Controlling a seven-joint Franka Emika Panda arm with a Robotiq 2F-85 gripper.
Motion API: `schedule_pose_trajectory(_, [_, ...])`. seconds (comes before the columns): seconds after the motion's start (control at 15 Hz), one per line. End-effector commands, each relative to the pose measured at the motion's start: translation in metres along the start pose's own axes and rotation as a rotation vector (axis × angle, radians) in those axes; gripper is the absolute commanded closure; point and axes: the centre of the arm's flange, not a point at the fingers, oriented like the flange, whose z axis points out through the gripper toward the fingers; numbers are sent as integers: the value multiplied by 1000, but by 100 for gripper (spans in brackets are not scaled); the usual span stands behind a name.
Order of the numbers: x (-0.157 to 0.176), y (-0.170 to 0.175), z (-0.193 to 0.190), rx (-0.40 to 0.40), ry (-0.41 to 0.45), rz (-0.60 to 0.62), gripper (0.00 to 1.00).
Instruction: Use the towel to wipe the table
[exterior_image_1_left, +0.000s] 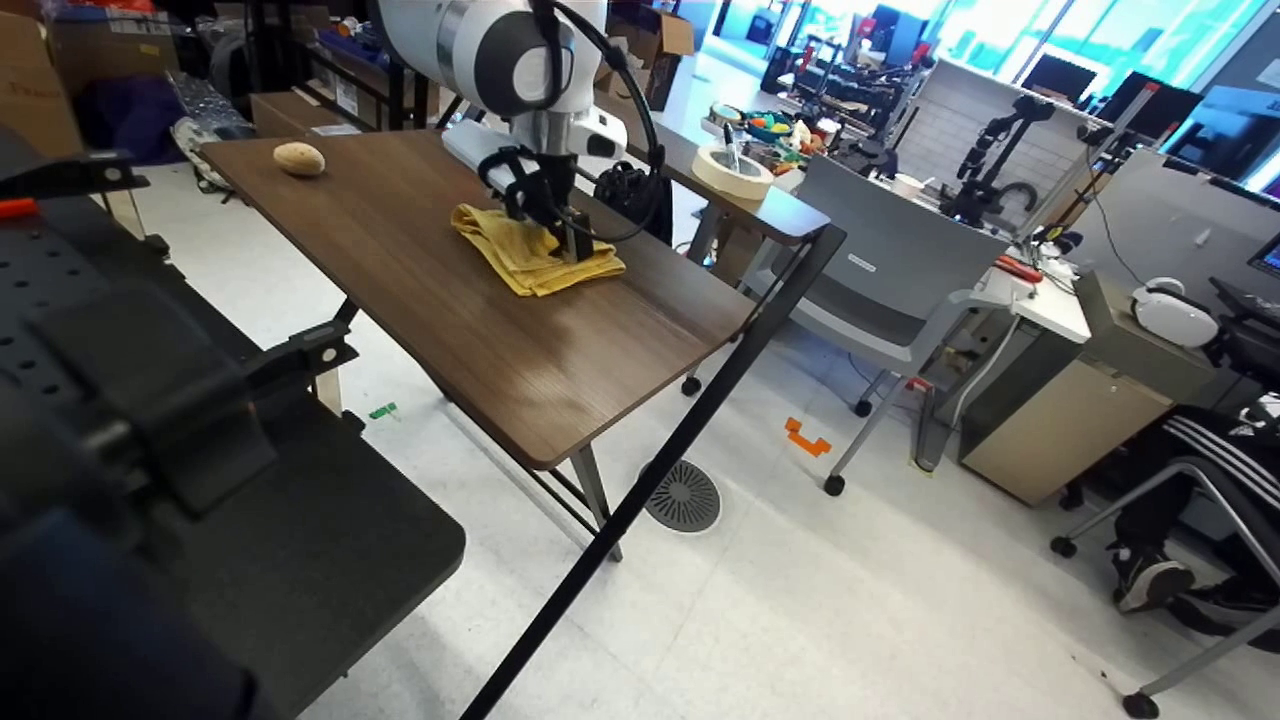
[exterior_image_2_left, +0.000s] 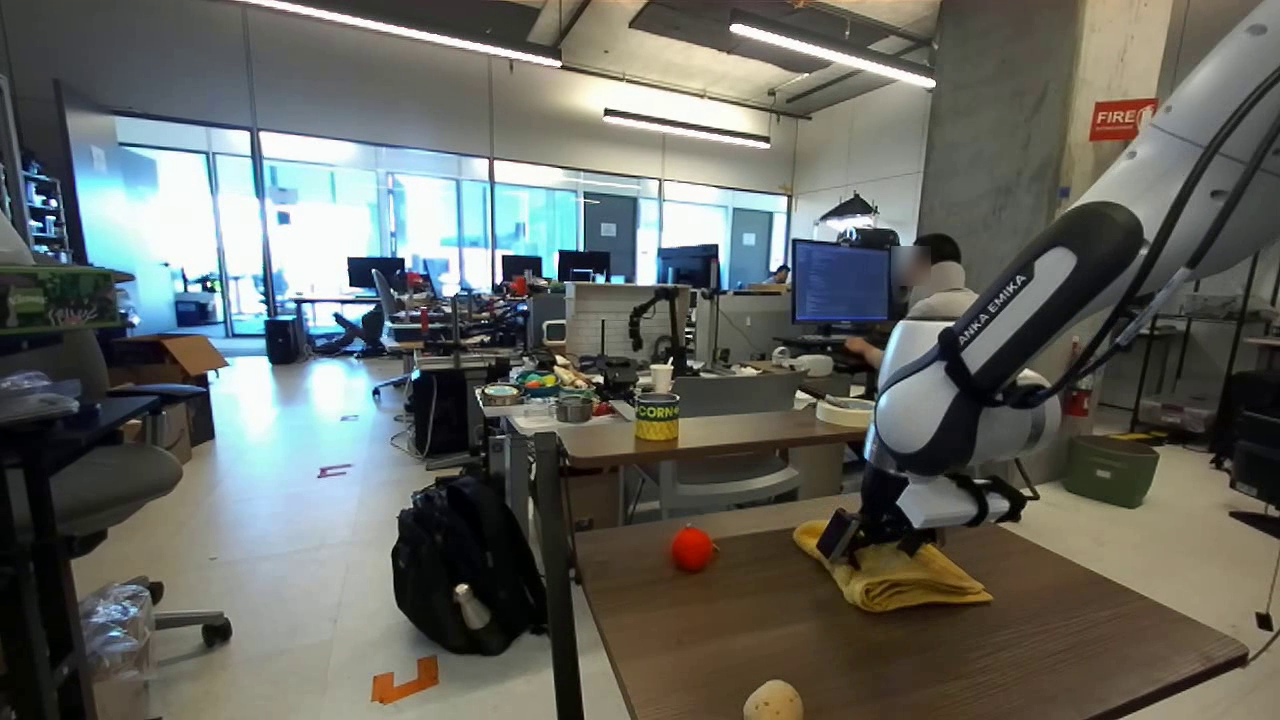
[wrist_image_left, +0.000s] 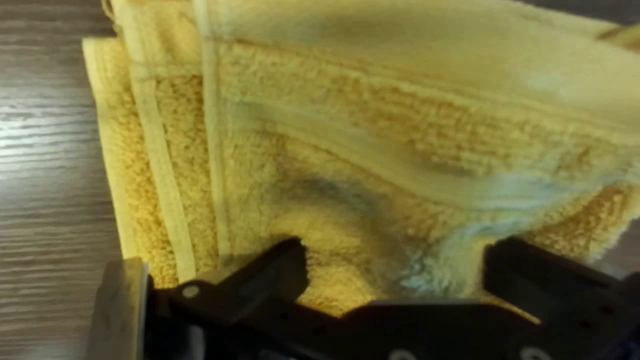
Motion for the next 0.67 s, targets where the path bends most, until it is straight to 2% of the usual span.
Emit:
schedule_pose_trajectory(0.0, [-5, -8, -5, 5, 1, -31, 0])
schedule_pose_trajectory(0.4, [-15, -9, -22, 10, 8, -76, 0])
schedule_pose_trajectory(0.6, [-21, 10, -47, 118, 37, -49, 0])
